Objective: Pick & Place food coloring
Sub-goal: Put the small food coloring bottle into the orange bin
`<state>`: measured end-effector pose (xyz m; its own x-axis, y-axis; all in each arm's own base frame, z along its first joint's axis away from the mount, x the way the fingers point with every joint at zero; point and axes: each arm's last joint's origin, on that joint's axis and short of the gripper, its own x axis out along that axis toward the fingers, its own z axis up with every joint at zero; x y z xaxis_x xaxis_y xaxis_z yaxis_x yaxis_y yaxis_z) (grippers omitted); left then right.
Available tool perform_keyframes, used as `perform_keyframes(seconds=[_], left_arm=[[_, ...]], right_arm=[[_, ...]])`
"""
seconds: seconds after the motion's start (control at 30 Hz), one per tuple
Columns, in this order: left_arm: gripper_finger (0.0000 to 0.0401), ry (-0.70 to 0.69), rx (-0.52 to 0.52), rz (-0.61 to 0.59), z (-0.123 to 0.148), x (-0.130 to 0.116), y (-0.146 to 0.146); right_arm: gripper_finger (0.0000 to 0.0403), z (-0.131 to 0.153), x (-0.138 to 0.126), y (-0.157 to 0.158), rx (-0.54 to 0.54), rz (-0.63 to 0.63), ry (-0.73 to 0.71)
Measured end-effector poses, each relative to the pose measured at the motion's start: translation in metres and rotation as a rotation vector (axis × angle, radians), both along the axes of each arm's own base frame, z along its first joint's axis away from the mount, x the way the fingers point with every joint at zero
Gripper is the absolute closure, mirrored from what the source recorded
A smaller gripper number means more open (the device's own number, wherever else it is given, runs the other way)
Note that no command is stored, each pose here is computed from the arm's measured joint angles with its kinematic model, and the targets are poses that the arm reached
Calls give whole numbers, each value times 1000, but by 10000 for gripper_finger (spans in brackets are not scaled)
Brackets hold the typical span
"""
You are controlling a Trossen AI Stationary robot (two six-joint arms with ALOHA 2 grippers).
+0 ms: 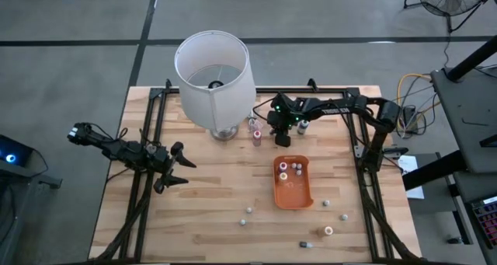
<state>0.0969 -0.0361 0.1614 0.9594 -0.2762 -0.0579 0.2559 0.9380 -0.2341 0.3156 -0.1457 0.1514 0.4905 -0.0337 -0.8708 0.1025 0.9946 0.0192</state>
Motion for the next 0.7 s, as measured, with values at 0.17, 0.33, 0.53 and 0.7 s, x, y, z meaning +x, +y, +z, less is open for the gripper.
perform_keyframes(seconds=[0.17,0.33,0.53,0.7], left_arm=[[143,0,0,0,0,0,0],[143,1,0,0,0,0,0],[143,0,0,0,0,0,0],[143,0,0,0,0,0,0]], right_arm=[[349,4,-1,3,4,1,5],[365,24,-1,2,-24,-9,5],[390,43,0,2,-43,-13,-41],[394,40,-2,5,-31,-7,-15]])
